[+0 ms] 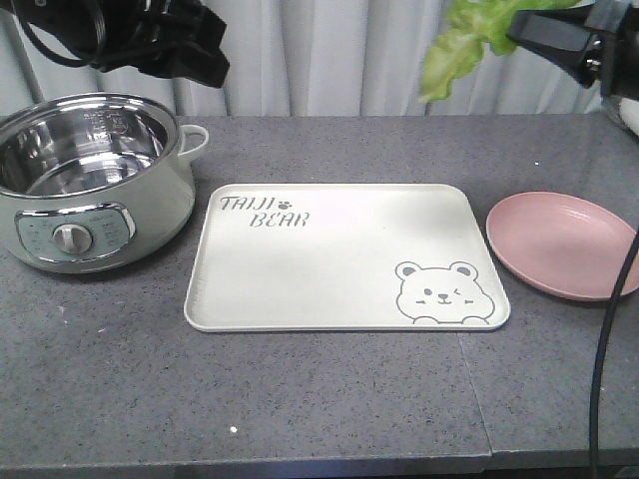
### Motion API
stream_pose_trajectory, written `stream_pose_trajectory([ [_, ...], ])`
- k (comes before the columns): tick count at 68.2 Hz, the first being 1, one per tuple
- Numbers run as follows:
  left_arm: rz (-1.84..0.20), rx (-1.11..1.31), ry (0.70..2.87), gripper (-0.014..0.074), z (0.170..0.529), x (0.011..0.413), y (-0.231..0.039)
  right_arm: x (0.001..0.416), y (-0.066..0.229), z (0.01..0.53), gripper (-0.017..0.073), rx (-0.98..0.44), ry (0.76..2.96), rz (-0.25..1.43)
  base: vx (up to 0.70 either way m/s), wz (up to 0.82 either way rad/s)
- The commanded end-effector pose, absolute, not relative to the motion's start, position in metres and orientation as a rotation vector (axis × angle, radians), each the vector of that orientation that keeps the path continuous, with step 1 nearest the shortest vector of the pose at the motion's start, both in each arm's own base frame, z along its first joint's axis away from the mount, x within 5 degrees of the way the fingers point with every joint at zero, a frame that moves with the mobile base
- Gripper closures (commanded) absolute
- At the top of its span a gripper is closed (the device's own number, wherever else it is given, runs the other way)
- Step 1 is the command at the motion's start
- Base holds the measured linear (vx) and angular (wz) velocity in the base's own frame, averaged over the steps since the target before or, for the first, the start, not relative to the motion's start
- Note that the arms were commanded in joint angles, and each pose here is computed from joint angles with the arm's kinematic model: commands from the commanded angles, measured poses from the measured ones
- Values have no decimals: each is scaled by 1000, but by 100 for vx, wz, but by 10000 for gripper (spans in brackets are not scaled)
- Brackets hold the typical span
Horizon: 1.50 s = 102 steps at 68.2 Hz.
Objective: Transfer vegetables to tray and serve
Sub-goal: 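Lower the lettuce leaf onto the pink plate and open the right gripper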
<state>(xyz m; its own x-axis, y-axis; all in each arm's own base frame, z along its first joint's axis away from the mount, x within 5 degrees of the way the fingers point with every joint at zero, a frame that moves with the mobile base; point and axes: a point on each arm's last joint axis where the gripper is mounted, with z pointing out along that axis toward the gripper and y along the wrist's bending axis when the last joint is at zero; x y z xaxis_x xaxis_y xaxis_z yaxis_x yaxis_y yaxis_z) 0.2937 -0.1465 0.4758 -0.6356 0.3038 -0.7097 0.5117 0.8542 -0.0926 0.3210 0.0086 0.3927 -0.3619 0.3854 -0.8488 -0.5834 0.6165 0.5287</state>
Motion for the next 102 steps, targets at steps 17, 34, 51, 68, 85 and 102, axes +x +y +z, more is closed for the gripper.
stream_pose_trajectory([
  [17, -30, 437, 2221, 243, 496, 291, -116, 314, -48, 399, 565, 39, 1722, 858, 0, 0],
  [34, 76, 467, 2324, 316, 462, 301, -115, 340, -68, 358, 565, 177, 1868, 766, 0, 0],
  [51, 102, 511, 2410, 356, 425, 308, -119, 370, -81, 305, 565, 283, 1976, 799, 0, 0],
  [68, 104, 514, 2415, 356, 423, 309, -119, 383, -86, 264, 549, 331, 2081, 841, 0, 0],
  [85, 100, 514, 2416, 357, 423, 309, -119, 376, -91, 248, 379, 339, 2267, 734, 0, 0],
  [102, 103, 515, 2426, 357, 422, 308, -119, 367, -95, 243, 148, 290, 2414, 621, 0, 0],
])
